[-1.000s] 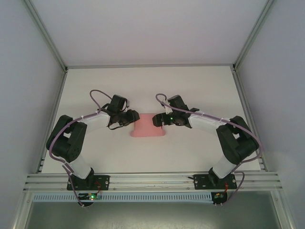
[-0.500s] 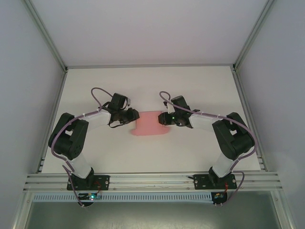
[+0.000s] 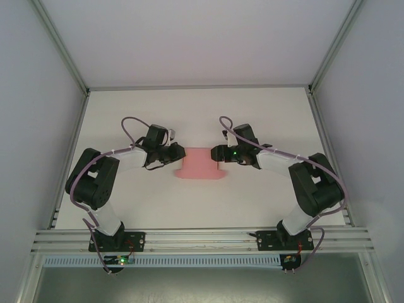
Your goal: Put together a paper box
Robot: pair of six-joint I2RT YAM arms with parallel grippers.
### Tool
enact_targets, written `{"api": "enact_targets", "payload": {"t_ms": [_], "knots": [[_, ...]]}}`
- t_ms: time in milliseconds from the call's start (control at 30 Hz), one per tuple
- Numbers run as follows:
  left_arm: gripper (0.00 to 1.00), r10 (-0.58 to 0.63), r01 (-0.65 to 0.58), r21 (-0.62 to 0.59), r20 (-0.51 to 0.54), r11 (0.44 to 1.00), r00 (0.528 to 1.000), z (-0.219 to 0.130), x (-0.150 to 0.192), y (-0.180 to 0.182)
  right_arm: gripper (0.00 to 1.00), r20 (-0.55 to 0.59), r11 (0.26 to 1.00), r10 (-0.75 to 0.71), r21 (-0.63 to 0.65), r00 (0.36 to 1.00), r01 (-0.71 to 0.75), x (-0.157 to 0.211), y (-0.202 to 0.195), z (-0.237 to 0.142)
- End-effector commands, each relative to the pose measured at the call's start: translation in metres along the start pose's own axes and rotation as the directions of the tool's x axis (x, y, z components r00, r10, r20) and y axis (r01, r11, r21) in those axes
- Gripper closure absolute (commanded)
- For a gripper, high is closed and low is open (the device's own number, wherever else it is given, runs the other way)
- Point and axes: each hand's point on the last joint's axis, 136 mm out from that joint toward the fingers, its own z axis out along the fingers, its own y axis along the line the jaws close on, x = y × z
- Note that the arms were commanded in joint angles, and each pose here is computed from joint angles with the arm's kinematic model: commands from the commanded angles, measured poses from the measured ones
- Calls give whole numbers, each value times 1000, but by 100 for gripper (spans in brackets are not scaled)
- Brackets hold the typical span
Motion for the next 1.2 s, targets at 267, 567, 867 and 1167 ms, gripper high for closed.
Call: {"api": "enact_targets", "payload": {"t_ms": [267, 567, 867, 1167], "knots": [[93, -111, 113, 37, -41, 993, 993, 0, 28, 39, 15, -78, 985, 141, -92, 987, -148, 18, 6, -24], [95, -134, 135, 67, -24, 989, 991, -1, 28, 43, 2, -87, 963, 211, -154, 974, -222, 26, 8, -15], [96, -166, 167, 77, -15, 983, 986, 0, 31, 51, 2, -124, 927, 252, -254, 960, -277, 24, 22, 3], [94, -149, 149, 99, -9, 984, 989, -1, 26, 46, 24, -132, 861, 251, -421, 959, -284, 9, 52, 12]]}}
